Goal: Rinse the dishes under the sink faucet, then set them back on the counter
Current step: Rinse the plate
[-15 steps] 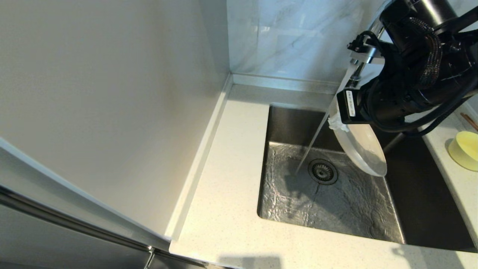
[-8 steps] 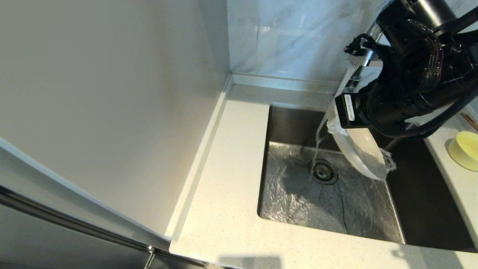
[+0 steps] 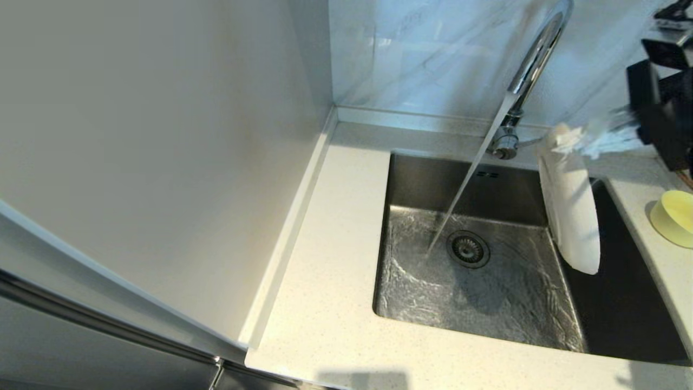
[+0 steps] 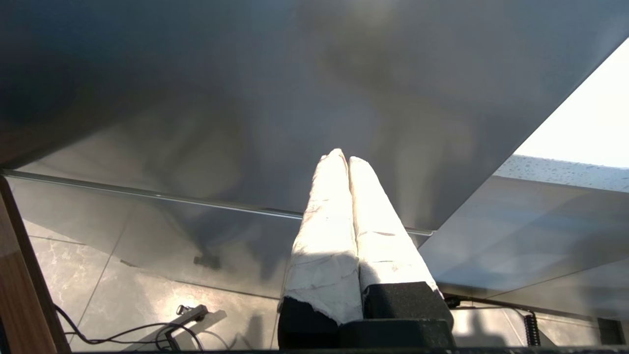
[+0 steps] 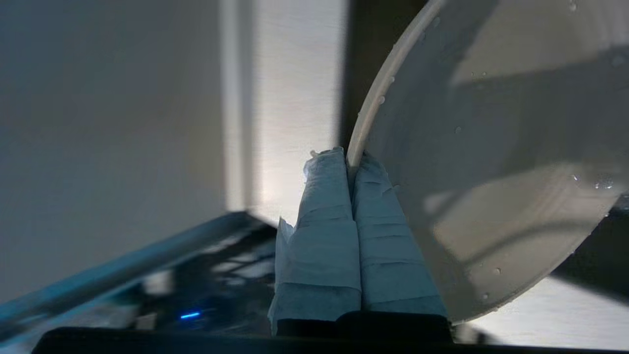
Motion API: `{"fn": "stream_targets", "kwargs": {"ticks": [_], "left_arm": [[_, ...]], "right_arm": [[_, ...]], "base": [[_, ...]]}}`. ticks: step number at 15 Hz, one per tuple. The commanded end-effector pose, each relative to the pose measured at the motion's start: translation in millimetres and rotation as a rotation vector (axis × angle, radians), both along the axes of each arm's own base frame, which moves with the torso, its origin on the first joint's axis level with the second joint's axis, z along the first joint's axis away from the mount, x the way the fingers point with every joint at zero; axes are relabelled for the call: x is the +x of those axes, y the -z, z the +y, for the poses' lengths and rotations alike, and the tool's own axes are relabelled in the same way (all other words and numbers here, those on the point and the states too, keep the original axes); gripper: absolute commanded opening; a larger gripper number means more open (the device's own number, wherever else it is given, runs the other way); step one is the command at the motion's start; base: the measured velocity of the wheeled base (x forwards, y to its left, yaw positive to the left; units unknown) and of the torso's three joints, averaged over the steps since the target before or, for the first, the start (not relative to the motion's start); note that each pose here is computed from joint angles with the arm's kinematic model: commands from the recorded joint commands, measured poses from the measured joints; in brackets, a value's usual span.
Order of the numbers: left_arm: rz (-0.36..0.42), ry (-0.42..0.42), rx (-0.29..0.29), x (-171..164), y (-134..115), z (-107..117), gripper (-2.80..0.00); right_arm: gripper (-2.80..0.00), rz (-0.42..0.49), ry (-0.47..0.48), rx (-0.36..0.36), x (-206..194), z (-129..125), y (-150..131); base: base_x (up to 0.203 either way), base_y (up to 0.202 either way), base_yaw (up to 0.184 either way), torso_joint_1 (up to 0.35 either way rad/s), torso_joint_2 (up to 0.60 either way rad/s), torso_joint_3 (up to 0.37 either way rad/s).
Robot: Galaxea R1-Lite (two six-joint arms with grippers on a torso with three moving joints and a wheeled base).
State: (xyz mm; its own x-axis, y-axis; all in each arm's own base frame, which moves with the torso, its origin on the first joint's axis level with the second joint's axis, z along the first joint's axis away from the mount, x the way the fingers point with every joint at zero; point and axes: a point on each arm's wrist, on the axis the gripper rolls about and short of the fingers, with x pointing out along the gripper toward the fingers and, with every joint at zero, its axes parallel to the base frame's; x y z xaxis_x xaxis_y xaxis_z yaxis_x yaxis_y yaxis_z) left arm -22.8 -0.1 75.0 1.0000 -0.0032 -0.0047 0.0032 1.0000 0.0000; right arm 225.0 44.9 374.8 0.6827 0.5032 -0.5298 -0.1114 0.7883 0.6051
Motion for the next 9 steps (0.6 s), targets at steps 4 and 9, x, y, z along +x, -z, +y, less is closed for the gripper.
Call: {"fn": "stream_targets", "kwargs": {"ticks": [4, 9], "left_arm": [[0.000, 0.001, 0.000, 0, 0, 0, -2.80], [0.000, 0.000, 0.000, 0, 0, 0, -2.80]], "right_arm": [[-2.80, 0.236, 0.047, 0.607, -21, -65, -9], [-2.80, 0.304, 0.056, 0.661, -28, -67, -1]], "base": [[0.000, 0.000, 0.000, 0.000, 0.00, 0.000], [0.000, 0.000, 0.000, 0.000, 0.00, 0.000]]}}
